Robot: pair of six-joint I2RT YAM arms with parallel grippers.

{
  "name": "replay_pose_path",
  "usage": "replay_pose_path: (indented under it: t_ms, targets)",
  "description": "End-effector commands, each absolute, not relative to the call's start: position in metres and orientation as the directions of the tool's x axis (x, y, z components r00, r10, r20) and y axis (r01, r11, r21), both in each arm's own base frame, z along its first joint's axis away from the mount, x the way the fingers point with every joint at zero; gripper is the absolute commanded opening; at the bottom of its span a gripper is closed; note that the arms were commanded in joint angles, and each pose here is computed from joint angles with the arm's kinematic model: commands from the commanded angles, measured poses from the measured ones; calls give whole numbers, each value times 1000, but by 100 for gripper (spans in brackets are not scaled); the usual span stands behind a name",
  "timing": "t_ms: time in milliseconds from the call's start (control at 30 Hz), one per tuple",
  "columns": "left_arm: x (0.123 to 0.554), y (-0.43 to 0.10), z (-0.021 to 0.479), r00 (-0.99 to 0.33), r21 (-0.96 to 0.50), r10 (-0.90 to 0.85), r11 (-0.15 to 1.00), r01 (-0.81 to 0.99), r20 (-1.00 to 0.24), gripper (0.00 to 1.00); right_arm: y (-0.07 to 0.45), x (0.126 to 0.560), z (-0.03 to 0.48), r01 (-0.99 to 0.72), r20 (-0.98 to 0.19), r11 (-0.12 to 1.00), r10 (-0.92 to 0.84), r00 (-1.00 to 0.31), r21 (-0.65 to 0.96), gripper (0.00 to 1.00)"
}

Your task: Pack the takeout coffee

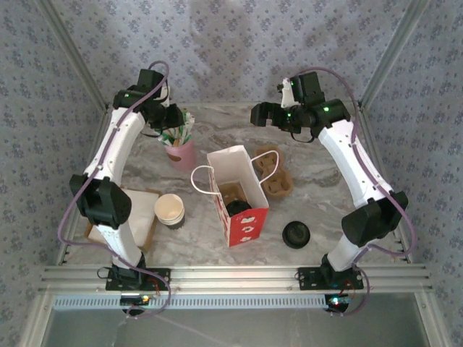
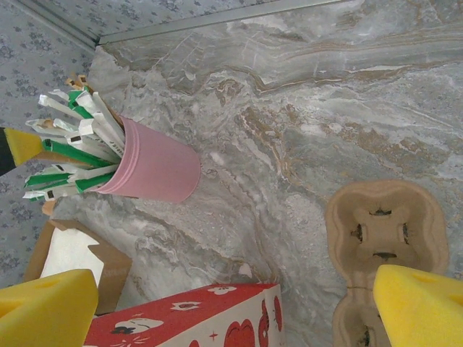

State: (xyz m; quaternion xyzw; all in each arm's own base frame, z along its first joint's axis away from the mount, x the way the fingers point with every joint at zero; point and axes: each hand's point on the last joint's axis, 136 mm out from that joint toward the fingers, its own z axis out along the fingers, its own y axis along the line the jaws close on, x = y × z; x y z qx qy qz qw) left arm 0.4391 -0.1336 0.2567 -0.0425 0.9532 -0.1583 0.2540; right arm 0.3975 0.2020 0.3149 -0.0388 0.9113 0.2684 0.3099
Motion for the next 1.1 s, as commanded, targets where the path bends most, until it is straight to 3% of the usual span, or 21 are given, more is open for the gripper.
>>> replay_pose_path:
  t_ms: [0, 200, 567, 1067]
  targets:
    - [441, -130, 258, -866, -294, -146, 956, 1, -478, 21, 200, 395, 305, -234, -572, 866, 70, -817, 441, 100]
    - [442, -127, 253, -870, -271, -141, 962, -9, -472, 20, 201, 396, 305, -238, -574, 864, 71, -816, 444, 100]
    - [435, -119, 266, -856, -242, -140, 970, -18, -497, 0, 207, 394, 310, -250, -577, 854, 70, -814, 456, 100]
    - [394, -105, 355, -767, -250, -150, 968, 14, -624, 0, 208, 372, 345, -255, -611, 842, 107, -785, 475, 100]
